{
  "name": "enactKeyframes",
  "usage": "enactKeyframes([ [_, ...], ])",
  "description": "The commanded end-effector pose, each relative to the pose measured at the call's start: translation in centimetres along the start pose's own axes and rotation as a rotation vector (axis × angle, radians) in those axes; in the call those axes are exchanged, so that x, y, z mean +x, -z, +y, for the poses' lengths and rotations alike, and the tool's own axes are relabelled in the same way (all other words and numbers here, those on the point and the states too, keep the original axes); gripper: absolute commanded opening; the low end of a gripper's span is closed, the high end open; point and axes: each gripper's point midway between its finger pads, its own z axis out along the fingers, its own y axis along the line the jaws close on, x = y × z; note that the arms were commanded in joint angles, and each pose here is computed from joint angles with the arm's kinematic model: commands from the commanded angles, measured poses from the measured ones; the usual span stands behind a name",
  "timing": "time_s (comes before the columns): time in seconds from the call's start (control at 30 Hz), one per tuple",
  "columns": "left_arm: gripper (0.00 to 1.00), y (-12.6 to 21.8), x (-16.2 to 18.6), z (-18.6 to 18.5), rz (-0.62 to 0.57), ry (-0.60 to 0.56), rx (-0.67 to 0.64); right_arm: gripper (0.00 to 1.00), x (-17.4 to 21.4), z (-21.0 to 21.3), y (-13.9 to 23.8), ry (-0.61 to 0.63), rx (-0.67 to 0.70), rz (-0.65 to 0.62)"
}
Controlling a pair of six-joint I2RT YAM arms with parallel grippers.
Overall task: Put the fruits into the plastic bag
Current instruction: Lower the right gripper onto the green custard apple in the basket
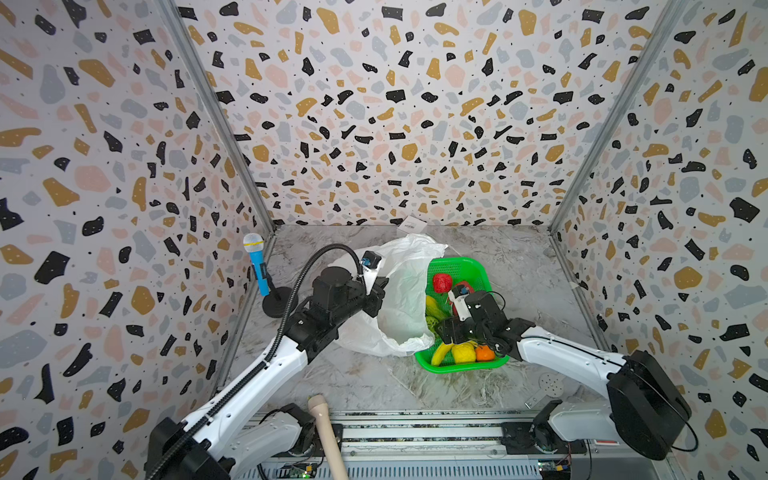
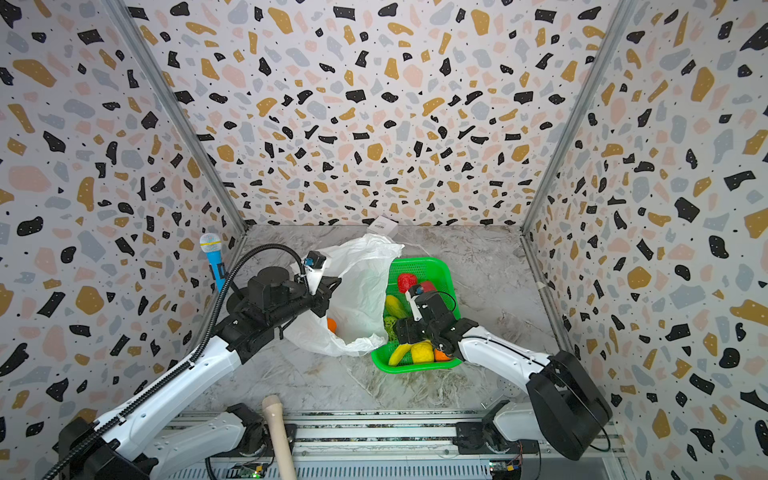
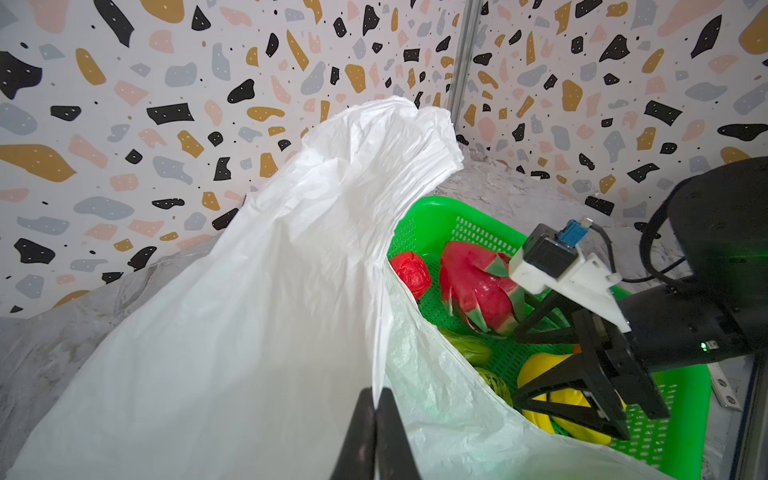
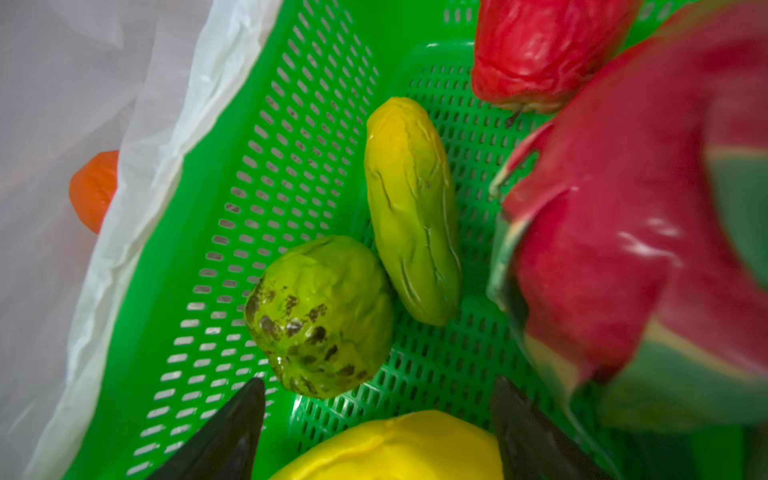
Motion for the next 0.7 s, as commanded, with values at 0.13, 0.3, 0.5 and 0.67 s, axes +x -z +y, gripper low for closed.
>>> enactKeyframes([
  [0.13, 0.00, 0.5, -2.0, 0.4, -0.052, -0.022, -0.024, 0.86, -0.5, 2.6, -1.4, 0.084, -0.067, 0.070],
  [0.3, 0.00, 0.5, -2.0, 0.4, -0.051, -0.026, -0.021, 0.85, -0.3, 2.2, -2.9, 0.078, -0.045, 0.120],
  [0.5, 0.00, 0.6, -2.2, 0.5, -0.050, -0.036, -0.028, 0.84, 0.1, 1.4, -4.5, 0.062, -0.002, 0.157],
  [0.67, 0.00, 0.5, -2.0, 0.5, -0.044, -0.038, -0.028, 0.79, 0.5, 0.4, -5.3, 0.047, 0.043, 0.166],
])
